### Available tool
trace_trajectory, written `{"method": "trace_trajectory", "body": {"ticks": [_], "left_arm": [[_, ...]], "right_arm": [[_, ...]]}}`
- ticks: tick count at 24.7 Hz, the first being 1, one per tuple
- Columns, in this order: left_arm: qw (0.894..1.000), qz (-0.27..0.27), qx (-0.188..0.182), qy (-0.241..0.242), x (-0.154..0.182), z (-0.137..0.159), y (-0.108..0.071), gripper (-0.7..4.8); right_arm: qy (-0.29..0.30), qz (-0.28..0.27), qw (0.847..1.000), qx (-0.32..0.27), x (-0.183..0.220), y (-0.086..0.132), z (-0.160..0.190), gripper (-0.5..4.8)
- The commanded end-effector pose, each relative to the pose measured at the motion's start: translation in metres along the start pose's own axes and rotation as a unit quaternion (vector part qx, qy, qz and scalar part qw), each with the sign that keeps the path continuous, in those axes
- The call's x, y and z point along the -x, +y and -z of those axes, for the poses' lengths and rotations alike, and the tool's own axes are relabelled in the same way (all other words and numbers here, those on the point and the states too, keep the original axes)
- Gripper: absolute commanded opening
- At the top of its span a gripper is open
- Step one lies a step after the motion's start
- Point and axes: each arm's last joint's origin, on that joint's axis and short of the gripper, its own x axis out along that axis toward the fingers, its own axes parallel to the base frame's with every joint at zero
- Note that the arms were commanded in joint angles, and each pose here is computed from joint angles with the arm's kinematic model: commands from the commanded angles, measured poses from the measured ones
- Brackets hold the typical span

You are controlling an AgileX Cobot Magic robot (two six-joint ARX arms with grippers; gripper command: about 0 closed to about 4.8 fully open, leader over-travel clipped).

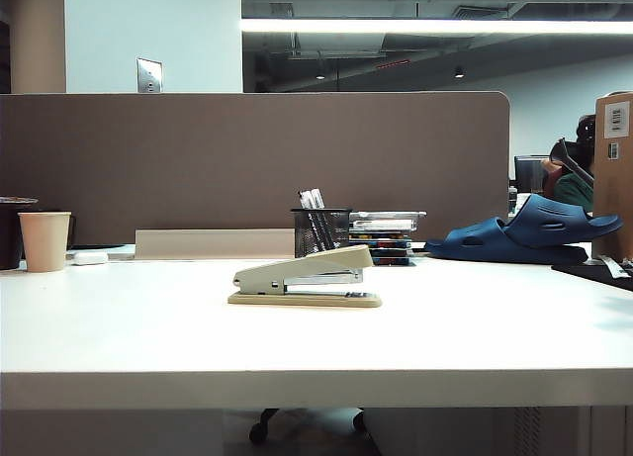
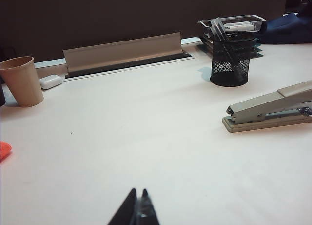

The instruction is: Press the stapler down.

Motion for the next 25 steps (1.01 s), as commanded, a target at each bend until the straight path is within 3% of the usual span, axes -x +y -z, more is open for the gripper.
{"method": "trace_trajectory", "body": {"ticks": [1,7,16,25], "left_arm": [[1.000,-0.002,-0.001,-0.005,0.000,-0.002,0.000,-0.06],[1.000,-0.002,-0.001,-0.005,0.000,-0.002,0.000,-0.06],[1.000,-0.014,-0.004,-0.021,0.000,-0.005,0.001,-0.06],[0.998,-0.036,-0.005,-0.061,0.001,-0.013,0.003,-0.06]], "right_arm": [[-0.009,0.008,1.000,0.001,0.018,0.000,-0.003,-0.09],[-0.020,0.010,1.000,-0.013,0.046,0.009,0.012,-0.09],[-0.033,0.018,0.999,-0.038,0.069,0.024,0.078,-0.09],[-0.094,0.032,0.994,-0.037,0.083,0.037,0.146,-0.09]]}}
